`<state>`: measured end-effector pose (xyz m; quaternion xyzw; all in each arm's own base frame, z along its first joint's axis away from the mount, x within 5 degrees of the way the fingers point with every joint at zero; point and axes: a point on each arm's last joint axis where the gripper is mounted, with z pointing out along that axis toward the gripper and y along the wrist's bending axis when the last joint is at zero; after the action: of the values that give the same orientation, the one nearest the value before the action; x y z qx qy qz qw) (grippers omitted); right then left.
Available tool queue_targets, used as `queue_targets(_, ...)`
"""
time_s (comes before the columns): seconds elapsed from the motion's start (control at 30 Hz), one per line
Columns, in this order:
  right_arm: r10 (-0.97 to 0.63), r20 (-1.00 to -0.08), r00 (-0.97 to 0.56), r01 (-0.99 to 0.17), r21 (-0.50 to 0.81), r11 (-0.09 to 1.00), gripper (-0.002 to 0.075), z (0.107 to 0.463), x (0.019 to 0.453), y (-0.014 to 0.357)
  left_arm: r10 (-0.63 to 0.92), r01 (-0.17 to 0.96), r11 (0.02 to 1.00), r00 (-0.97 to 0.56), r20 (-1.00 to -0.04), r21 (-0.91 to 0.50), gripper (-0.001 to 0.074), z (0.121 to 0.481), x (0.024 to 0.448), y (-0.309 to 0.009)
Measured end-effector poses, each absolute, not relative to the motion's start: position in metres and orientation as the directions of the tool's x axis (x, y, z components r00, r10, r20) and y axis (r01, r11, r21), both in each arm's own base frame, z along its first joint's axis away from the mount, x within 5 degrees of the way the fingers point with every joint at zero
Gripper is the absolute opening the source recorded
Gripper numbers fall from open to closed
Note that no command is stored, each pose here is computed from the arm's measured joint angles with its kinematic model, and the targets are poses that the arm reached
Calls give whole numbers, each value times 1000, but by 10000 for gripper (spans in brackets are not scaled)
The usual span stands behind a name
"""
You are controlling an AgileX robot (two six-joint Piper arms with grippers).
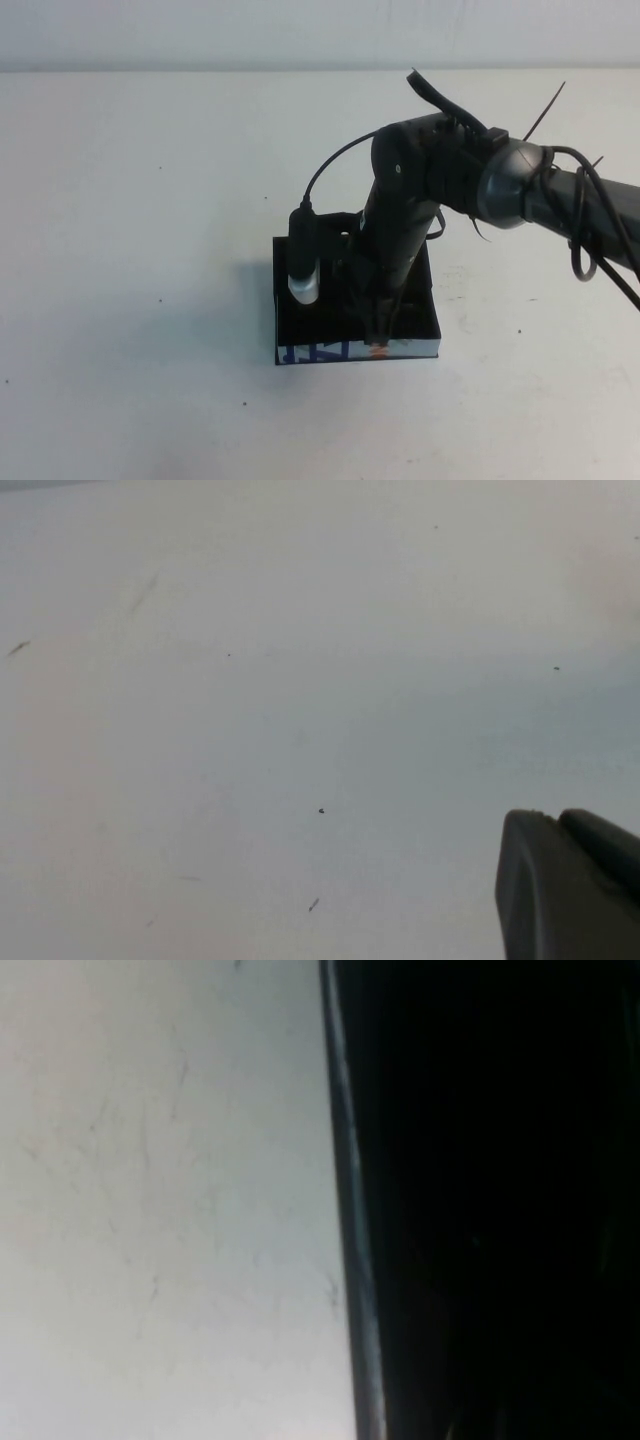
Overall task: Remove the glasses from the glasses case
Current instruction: Pick up the glasses from the glasses case, then place the glasses on the table
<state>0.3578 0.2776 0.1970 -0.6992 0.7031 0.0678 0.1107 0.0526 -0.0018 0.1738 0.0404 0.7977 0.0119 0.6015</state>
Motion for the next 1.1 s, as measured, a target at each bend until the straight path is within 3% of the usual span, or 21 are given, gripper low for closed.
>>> queue_targets(0.07, -968, -250, -10, -999, -46, 22, 53, 201, 358, 278, 79, 50, 996, -273, -959, 68, -5, 174, 53, -2)
queue_targets(0.13, -968, -248, -29, -998, -40, 41, 52, 210, 358, 277, 79, 50, 996, -273, -959, 68, -5, 174, 53, -2)
queue_targets(0.23, -957, -278, -86, -991, -78, 111, 52, 247, 361, 274, 79, 50, 996, -273, -959, 68, -5, 174, 53, -2)
queue_targets(0.33, -891, -370, -262, -941, -105, 320, 52, 297, 359, 263, 79, 50, 996, -273, -959, 68, -5, 174, 53, -2)
queue_targets(0.43, -728, -462, -507, -814, -19, 580, 52, 340, 348, 237, 79, 50, 996, -273, -959, 68, -5, 174, 53, -2)
queue_targets(0.53, -570, -477, -669, -678, 77, 731, 52, 360, 334, 198, 79, 50, 996, -273, -959, 68, -5, 174, 53, -2)
queue_targets(0.63, -418, -395, -818, -521, 201, 829, 52, 346, 320, 151, 79, 50, 996, -273, -959, 68, -5, 174, 53, -2)
queue_targets(0.77, -173, -267, -948, -267, 374, 888, 52, 297, 298, 102, 79, 50, 996, -273, -959, 68, -5, 174, 53, -2)
queue_targets(0.9, -36, -248, -968, -130, 375, 918, 52, 256, 287, 82, 79, 50, 996, -273, -959, 68, -5, 174, 53, -2)
queue_targets(1.1, 27, -248, -968, -54, 315, 948, 51, 224, 301, 76, 79, 50, 996, -273, -959, 68, -5, 174, 53, -2)
